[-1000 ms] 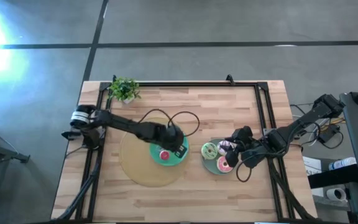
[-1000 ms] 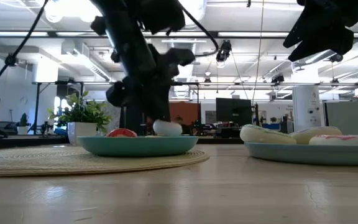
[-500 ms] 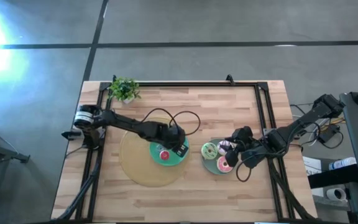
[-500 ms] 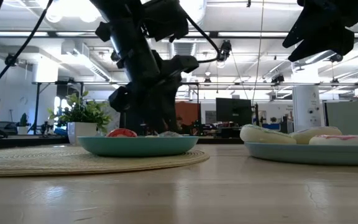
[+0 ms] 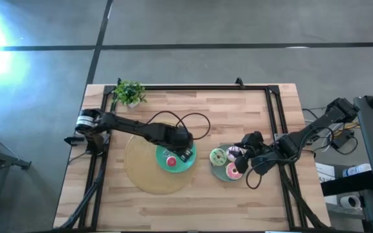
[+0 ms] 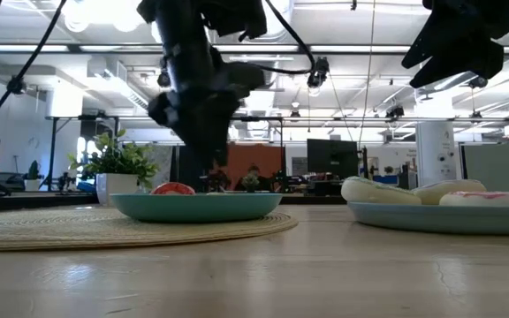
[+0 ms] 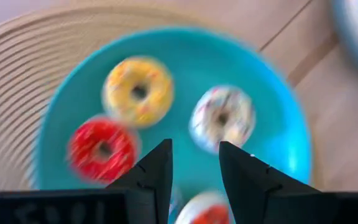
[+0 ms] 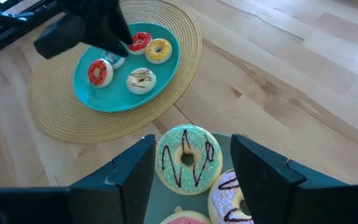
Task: Pick & Place donuts
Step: Adjust the small orange donut
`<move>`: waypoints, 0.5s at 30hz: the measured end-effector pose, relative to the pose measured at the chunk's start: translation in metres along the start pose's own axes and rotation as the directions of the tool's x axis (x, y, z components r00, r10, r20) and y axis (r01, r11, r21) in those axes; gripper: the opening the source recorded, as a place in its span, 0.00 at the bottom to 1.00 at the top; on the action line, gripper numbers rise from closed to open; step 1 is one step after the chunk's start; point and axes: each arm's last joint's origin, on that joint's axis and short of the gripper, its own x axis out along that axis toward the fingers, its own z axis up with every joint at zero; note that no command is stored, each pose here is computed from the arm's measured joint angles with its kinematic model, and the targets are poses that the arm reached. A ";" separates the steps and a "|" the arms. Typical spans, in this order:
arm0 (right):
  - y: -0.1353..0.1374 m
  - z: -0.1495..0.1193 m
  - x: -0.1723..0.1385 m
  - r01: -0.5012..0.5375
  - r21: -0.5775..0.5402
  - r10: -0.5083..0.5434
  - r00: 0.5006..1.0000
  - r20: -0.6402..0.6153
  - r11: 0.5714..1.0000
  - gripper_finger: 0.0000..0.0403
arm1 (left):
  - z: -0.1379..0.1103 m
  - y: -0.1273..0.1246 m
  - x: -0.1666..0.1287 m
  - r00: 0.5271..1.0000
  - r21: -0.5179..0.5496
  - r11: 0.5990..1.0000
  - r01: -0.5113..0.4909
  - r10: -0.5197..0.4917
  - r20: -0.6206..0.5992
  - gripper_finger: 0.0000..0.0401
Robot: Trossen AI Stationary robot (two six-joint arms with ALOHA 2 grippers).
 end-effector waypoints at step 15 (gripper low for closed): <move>-0.002 -0.003 0.002 0.012 -0.015 -0.012 1.000 -0.004 1.000 0.50 | -0.055 -0.011 -0.030 0.974 0.162 0.978 -0.133 0.159 -0.160 0.26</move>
